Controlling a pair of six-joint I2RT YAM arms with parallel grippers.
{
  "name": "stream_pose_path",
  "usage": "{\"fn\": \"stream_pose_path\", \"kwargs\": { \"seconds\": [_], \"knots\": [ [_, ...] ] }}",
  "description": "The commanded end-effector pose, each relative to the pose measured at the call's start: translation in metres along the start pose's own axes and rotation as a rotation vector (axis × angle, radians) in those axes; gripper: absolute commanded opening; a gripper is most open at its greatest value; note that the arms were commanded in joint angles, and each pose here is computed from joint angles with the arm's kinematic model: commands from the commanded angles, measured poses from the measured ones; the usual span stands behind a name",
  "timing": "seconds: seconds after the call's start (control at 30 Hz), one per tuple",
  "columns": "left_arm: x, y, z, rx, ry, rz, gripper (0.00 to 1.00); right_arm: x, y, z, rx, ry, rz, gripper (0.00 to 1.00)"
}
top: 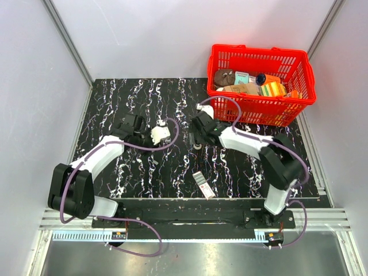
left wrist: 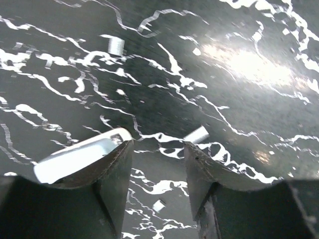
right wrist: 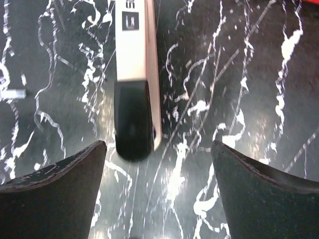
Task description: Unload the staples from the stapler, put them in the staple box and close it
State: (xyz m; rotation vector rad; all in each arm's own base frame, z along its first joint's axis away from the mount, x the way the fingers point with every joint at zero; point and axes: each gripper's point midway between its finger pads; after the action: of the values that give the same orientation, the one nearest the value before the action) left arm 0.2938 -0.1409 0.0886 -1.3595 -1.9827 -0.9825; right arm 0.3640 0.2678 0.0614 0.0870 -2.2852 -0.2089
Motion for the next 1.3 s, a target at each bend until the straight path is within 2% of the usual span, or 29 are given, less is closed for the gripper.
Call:
{"fn": "stream_pose_path", "kwargs": {
  "seconds": [0.0,0.2,0.3,0.53,1.07,1.27],
  "knots": [
    [0.004,-0.028,0.004,-0.128,-0.031,0.109,0.52,0.054,0.010,-0.016,-0.123,-0.046,-0.152,0.92],
    [0.000,-0.044,0.014,-0.209,-0.015,0.164,0.57,0.085,0.015,0.036,-0.150,0.112,-0.314,0.99],
    [-0.005,-0.046,0.019,-0.215,0.011,0.164,0.62,0.089,0.014,0.063,-0.114,0.161,-0.323,0.99],
    [-0.005,-0.034,0.011,-0.185,0.002,0.111,0.63,0.086,0.024,0.112,0.014,0.249,-0.299,1.00],
    [0.018,-0.028,-0.005,-0.138,-0.020,0.042,0.62,0.084,0.012,0.151,0.124,0.340,-0.205,0.99],
    [0.027,-0.026,-0.007,-0.126,-0.011,0.012,0.62,0.073,0.003,0.158,0.151,0.365,-0.110,0.94]
  ]
}}
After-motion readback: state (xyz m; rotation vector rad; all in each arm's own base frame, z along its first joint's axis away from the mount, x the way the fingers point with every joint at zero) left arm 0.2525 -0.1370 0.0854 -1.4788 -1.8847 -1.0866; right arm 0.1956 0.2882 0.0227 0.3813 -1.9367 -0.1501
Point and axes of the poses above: each gripper's point midway between its finger pads, its own x axis back along the fingers, its own y axis along the line the jaws close on, z = x × y, and after that the axes turned 11 degrees about -x, right-handed
